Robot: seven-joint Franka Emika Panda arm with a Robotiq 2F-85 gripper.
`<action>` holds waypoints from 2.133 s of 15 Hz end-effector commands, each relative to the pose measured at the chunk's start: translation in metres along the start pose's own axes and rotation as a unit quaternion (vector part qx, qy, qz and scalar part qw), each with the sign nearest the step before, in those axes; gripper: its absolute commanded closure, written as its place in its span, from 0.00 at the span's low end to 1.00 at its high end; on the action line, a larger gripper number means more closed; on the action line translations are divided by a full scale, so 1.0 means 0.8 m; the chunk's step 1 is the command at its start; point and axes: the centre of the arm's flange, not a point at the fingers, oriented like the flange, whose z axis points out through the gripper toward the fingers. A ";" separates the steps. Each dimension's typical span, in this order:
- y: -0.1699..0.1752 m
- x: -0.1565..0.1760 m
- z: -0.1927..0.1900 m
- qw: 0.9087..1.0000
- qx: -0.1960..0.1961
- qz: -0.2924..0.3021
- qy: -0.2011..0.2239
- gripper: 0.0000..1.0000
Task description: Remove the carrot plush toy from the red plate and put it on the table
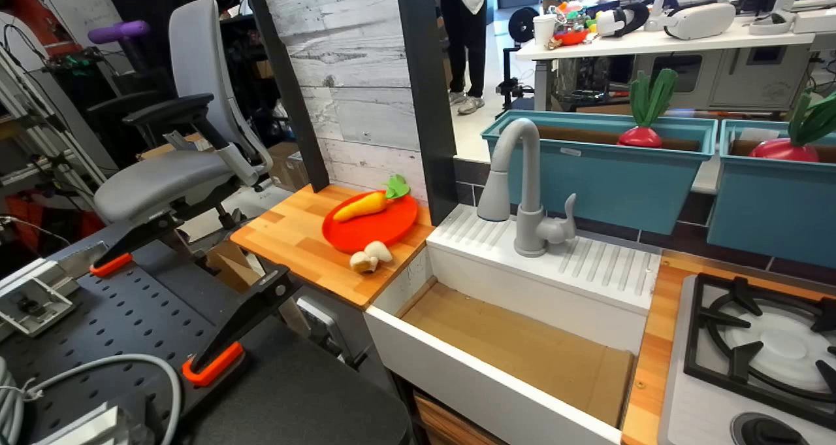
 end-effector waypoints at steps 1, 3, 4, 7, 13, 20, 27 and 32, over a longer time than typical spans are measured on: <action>0.002 0.006 0.023 1.000 -0.011 0.019 0.009 0.00; 0.001 0.017 0.058 0.999 -0.033 0.029 0.027 0.00; 0.001 0.022 0.079 0.998 -0.049 0.031 0.037 0.00; 0.001 0.035 0.147 0.996 -0.071 0.034 0.028 0.00; 0.033 0.062 0.277 0.994 -0.085 0.068 0.000 0.00; 0.082 0.100 0.408 0.990 -0.060 0.123 -0.042 0.00; 0.125 0.132 0.514 0.979 -0.053 0.187 -0.067 0.00; 0.131 0.128 0.573 0.973 -0.072 0.200 -0.088 0.00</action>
